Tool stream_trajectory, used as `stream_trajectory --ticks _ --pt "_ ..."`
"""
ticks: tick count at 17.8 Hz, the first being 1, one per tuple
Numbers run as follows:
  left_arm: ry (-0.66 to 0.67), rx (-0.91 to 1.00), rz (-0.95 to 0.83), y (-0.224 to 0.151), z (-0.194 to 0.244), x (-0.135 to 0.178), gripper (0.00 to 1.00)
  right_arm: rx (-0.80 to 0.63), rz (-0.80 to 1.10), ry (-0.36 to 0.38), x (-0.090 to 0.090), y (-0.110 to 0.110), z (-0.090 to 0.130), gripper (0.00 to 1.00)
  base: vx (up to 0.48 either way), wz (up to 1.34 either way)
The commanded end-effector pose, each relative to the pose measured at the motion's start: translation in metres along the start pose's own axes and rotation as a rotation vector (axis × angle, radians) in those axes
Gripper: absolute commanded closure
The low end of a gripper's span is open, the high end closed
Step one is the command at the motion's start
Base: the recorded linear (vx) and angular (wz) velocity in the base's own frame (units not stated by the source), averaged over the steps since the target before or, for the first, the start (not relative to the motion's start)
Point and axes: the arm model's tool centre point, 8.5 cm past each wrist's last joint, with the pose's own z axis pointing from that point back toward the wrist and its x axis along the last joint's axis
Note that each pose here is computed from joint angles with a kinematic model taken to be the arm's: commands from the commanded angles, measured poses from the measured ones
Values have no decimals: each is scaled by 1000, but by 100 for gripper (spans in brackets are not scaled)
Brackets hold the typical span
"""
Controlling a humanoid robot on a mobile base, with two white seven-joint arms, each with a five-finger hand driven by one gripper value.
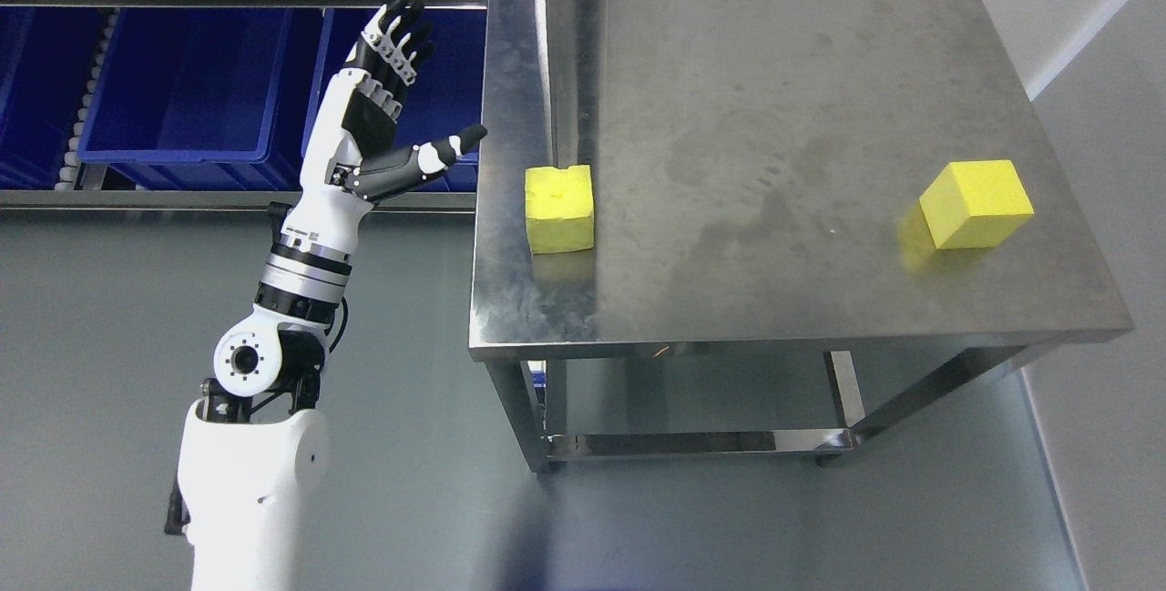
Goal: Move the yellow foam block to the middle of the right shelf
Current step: 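Reach the left hand forward around the nearer yellow foam cube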
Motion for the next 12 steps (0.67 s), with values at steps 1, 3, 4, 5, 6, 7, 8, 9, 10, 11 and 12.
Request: stream_trajectory --ticks 1,3,4,5,6,7,8,9,10,11,12 --pt "-13 -186 -157 -23 -19 8 0 -17 4 -18 6 -11 -1 0 0 0" --pt "53 -280 -302 -28 -21 1 0 -17 4 -18 6 -11 -1 0 0 0" --pt "82 -355 -326 -36 -19 -4 0 -17 4 -18 6 -11 -1 0 0 0" --pt "111 -408 -320 -43 -17 -10 0 -17 4 -18 6 -11 -1 0 0 0" --pt "146 -439 -308 -48 -16 -14 0 -17 4 -18 6 -11 -1 0 0 0" --pt "177 -448 -303 -49 -14 -18 0 -17 4 -18 6 -11 -1 0 0 0" --pt "200 -459 -317 -49 -13 -20 0 -17 4 -18 6 -11 -1 0 0 0" --pt "220 -463 -344 -47 -13 -22 0 -17 4 -18 6 -11 -1 0 0 0" --pt "236 -466 -375 -45 -12 -23 0 -17 4 -18 6 -11 -1 0 0 0" --pt "246 -471 -402 -43 -12 -24 0 -17 4 -18 6 -11 -1 0 0 0" --pt "253 -476 -421 -41 -15 -23 0 -17 4 -18 6 -11 -1 0 0 0"
